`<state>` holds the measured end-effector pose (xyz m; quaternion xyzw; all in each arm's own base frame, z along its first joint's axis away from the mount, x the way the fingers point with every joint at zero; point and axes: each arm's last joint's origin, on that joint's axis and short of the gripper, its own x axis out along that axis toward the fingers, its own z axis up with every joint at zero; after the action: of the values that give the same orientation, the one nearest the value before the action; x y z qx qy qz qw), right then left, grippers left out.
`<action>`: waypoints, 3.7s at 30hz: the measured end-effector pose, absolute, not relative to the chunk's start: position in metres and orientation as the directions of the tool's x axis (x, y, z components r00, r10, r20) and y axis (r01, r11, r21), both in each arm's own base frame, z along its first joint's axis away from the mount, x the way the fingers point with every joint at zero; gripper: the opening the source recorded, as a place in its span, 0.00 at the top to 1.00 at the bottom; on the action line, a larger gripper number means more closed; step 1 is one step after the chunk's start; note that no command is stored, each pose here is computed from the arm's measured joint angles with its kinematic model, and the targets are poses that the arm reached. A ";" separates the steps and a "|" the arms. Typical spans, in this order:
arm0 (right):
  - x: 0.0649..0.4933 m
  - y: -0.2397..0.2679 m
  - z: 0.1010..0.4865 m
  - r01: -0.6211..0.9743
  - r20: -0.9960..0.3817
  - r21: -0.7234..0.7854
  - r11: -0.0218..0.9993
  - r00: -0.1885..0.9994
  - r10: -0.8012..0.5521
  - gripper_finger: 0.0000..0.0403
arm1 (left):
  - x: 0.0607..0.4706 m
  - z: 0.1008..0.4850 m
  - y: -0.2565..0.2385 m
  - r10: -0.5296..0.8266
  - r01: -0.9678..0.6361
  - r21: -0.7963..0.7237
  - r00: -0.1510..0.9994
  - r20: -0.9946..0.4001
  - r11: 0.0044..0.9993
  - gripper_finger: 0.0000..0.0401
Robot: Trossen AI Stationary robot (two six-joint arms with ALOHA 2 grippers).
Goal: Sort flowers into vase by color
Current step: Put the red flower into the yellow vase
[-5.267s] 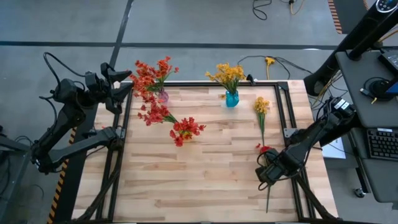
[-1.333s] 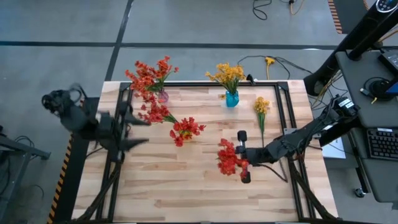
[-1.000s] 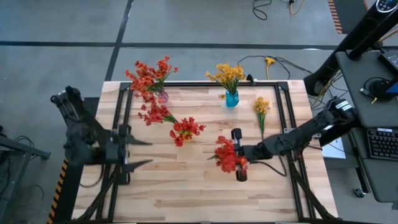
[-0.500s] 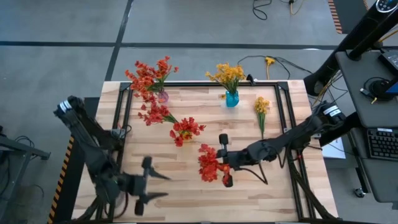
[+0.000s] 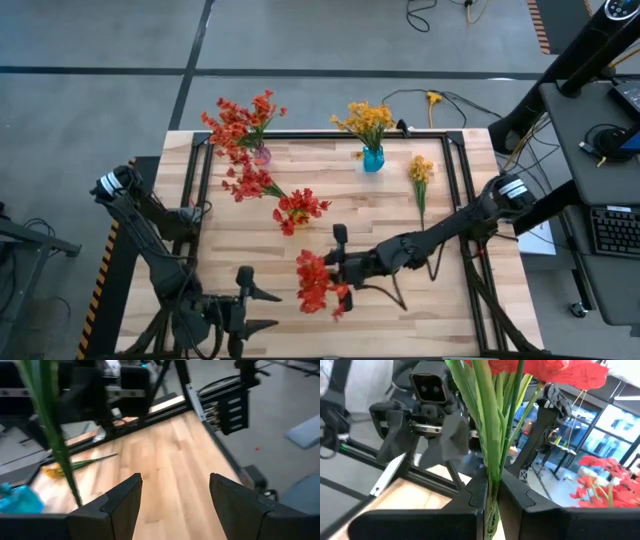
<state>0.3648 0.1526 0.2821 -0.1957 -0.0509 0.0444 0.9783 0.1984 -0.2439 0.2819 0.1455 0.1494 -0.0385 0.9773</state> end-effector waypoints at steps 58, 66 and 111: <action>0.437 0.072 0.250 0.302 -0.043 -0.494 0.815 0.928 -0.370 0.94 | 0.141 0.200 -0.160 0.349 -0.340 0.078 0.919 -0.184 0.937 0.46; 0.437 0.070 0.249 0.306 -0.044 -0.486 0.818 0.927 -0.373 0.94 | 0.141 0.200 -0.160 0.349 -0.340 0.078 0.919 -0.184 0.937 0.46; 0.437 0.073 0.247 0.297 -0.064 -0.474 0.829 0.927 -0.369 0.68 | 0.222 0.221 -0.080 0.542 -0.525 0.134 0.825 -0.164 0.840 0.46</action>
<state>0.4366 0.0726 0.2474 -0.2347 0.0765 -0.1747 0.9532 0.2215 -0.0804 0.2206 0.0417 0.0981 0.2795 0.9542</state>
